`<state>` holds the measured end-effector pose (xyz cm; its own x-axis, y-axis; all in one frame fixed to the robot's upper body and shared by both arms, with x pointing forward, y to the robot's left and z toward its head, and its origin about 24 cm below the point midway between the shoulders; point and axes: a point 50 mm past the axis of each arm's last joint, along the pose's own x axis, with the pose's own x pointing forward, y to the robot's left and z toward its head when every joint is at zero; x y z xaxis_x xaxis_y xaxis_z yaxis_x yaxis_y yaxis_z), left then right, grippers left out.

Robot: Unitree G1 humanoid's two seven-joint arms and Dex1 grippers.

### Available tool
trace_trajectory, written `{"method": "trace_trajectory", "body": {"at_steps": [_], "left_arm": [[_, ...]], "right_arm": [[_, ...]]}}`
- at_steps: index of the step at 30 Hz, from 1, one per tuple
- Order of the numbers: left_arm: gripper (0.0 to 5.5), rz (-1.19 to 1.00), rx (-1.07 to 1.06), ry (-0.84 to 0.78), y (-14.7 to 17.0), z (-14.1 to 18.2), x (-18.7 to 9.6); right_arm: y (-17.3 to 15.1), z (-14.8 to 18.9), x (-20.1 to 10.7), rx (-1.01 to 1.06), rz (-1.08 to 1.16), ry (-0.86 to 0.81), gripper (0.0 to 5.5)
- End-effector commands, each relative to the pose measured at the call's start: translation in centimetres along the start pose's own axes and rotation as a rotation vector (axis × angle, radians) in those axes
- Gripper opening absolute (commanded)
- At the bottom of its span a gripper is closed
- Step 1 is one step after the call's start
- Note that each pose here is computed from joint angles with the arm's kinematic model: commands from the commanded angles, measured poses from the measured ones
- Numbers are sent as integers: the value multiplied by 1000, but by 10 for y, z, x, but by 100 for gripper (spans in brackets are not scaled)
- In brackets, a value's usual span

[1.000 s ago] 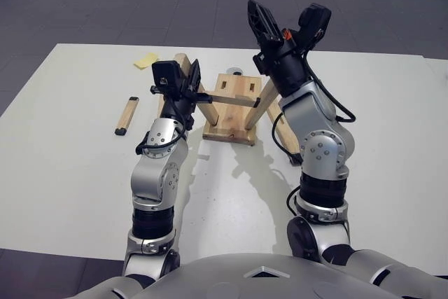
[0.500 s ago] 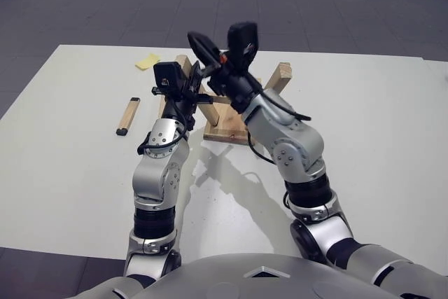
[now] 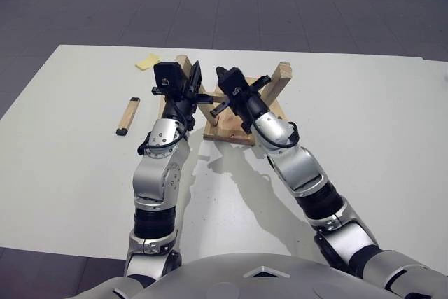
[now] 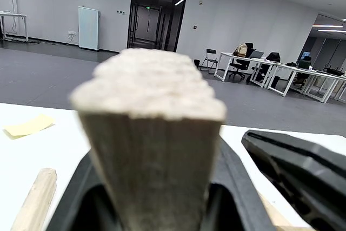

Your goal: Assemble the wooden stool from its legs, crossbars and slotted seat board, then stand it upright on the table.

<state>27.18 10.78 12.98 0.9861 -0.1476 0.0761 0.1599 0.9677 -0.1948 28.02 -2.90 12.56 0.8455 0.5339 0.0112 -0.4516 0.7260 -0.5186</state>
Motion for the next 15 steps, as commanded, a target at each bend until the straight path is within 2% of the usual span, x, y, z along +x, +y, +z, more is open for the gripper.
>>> {"method": "trace_trajectory", "body": {"at_steps": [1,5,15], "left_arm": [[102,35,2,278,7,-53,-14],[102,37,0,274,6,-52,-13],[102,23,3,236,0,-39,-12]], "right_arm": [[15,-19,0,-136,71,73,0],[28,-35,0,-242,164,183,0],[41,-52,-10,-235,355,344,0]]}}
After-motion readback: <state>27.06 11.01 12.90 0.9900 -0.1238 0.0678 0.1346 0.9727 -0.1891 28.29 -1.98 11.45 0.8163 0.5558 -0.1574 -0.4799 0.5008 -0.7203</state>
